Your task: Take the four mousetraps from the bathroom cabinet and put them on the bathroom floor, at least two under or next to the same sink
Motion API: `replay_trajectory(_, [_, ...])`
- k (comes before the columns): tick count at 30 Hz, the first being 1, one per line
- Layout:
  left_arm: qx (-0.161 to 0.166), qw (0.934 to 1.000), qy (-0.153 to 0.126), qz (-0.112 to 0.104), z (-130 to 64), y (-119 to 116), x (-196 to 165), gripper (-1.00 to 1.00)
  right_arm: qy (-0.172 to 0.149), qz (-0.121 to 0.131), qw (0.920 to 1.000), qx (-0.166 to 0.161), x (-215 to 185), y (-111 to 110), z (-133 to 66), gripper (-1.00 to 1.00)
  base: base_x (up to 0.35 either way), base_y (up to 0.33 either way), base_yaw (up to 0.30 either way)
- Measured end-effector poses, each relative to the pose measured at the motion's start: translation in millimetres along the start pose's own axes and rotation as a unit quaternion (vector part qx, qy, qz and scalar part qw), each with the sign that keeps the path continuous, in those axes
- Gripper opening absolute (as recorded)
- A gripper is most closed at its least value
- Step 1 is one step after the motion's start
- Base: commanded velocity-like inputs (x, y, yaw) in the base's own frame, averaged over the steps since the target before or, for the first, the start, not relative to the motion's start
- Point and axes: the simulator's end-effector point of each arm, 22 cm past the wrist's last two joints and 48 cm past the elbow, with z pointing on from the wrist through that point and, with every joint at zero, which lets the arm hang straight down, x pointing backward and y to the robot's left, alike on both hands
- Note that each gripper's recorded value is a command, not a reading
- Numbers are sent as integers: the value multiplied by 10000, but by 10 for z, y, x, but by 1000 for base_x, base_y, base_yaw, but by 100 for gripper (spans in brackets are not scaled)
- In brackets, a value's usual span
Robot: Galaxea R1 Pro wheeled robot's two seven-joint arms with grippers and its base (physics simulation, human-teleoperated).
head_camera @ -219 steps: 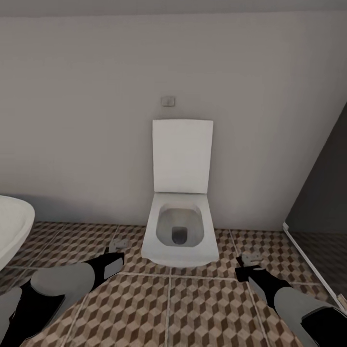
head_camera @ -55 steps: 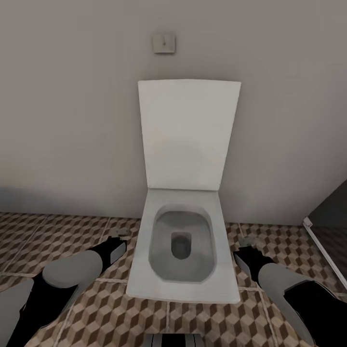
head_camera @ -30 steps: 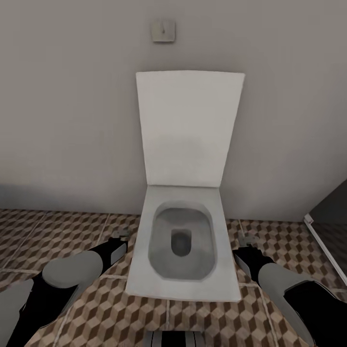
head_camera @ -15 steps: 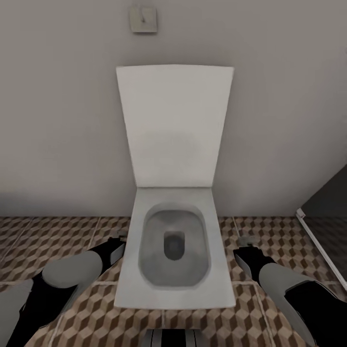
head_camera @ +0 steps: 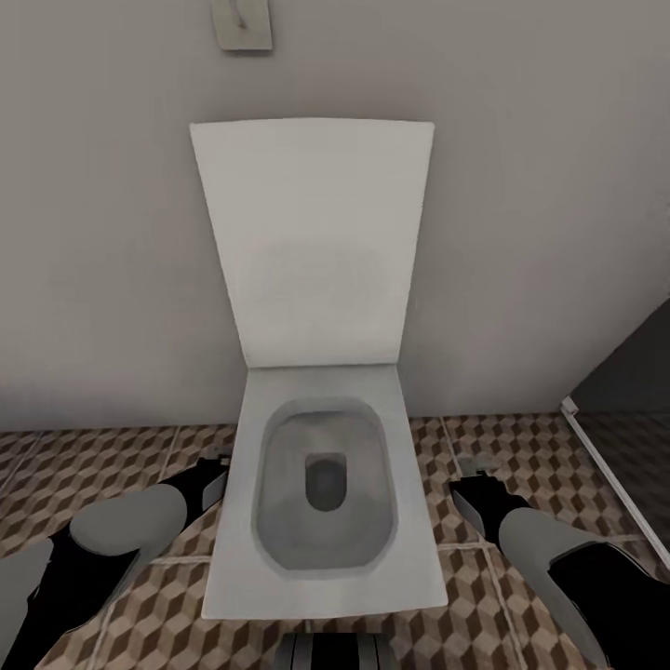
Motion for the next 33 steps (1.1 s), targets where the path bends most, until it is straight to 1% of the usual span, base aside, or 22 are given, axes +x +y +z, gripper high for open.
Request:
replay_trajectory(9, [-19, 10000, -55, -16, -1, 8, -34, -100, -2, -18, 10000, -13, 0, 25, -5, -100, 0, 0, 11])
replay_trajectory(12, [46, 9999, -95, -85, -25, -81, -52, -100, -1, -19, 10000, -9, 1, 24, -5, -100, 0, 0, 177])
replay_trajectory(15, [146, 9998, -131, -48, -73, -240, -61, -100, -1, -19, 10000, -6, 0, 23, -6, -100, 0, 0, 250])
replay_trajectory(16, [159, 9998, -131, -45, -76, -254, -58, -100, -1, -19, 10000, -6, 1, 22, -6, -100, 0, 0, 273])
replay_trajectory(22, [159, 9998, -136, -51, -76, -255, -61, -100, -5, -17, 10000, -7, -3, 23, -6, -100, 0, 0, 228])
replay_trajectory(33, [166, 9998, -131, -47, -77, -261, -55, -100, -8, -17, 10000, -15, -6, 27, -7, -100, 0, 0, 20])
